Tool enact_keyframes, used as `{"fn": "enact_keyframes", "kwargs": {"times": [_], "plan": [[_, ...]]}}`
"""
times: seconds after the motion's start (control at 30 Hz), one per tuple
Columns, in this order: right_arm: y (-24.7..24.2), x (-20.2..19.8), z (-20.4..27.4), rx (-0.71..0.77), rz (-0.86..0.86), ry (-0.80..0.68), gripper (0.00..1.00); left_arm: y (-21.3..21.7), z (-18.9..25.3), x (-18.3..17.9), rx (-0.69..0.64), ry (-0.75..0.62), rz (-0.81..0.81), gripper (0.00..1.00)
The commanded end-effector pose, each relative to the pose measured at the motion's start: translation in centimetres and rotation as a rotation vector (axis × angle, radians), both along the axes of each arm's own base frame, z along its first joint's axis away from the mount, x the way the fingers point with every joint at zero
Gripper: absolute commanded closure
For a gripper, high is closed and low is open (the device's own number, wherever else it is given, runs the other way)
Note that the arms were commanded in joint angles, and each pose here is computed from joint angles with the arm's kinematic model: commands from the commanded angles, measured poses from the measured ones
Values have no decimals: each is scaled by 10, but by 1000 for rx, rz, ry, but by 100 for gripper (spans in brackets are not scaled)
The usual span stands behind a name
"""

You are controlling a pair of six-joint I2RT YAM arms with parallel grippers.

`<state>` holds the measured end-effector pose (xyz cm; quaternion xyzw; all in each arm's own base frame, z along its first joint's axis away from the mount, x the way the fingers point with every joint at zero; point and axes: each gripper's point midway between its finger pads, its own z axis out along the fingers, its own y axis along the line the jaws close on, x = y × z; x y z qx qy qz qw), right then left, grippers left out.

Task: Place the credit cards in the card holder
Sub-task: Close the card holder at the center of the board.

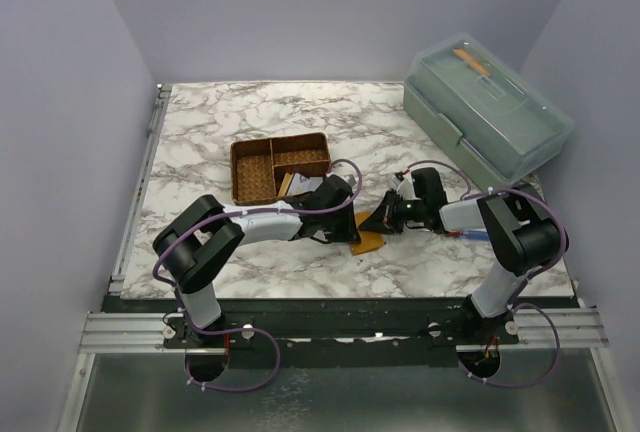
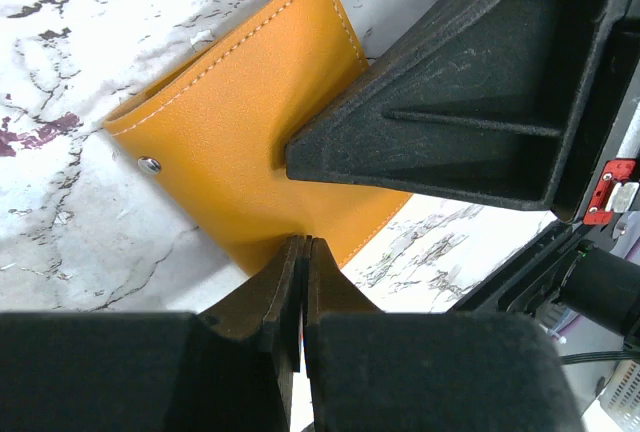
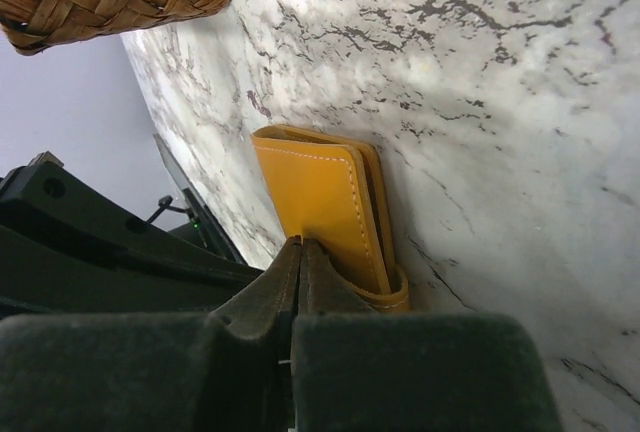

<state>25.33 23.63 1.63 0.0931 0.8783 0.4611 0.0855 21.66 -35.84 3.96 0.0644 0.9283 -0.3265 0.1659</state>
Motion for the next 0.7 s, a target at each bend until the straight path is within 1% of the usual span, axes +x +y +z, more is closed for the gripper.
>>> {"fn": "enact_keyframes", "kwargs": {"times": [0.0,0.07,0.13,0.2,0.27,0.33,0.43,0.53,0.6,0.67], "plan": [[-48,-33,-66,-304,-79,135,100,4,11,1,1,-26,-5,92],[-38,-6,-36,-280,-39,38,99,-1,23,2,-34,-25,-14,87],[-38,11,-7,-306,-28,-34,96,-4,36,4,-71,-27,-19,79],[-37,25,23,-317,-5,-121,80,-3,47,8,-96,-38,-11,74],[-38,31,41,-335,26,-162,67,0,58,11,-122,-49,-5,68],[-42,31,47,-369,55,-159,57,4,68,15,-150,-58,2,63],[-44,31,53,-379,77,-196,44,16,84,25,-189,-80,41,51],[-51,31,48,-426,74,-201,38,39,95,38,-238,-68,114,41],[-52,30,45,-439,78,-194,37,56,107,43,-291,-59,167,36],[-49,27,45,-424,92,-198,36,71,108,45,-304,-54,204,33]]}}
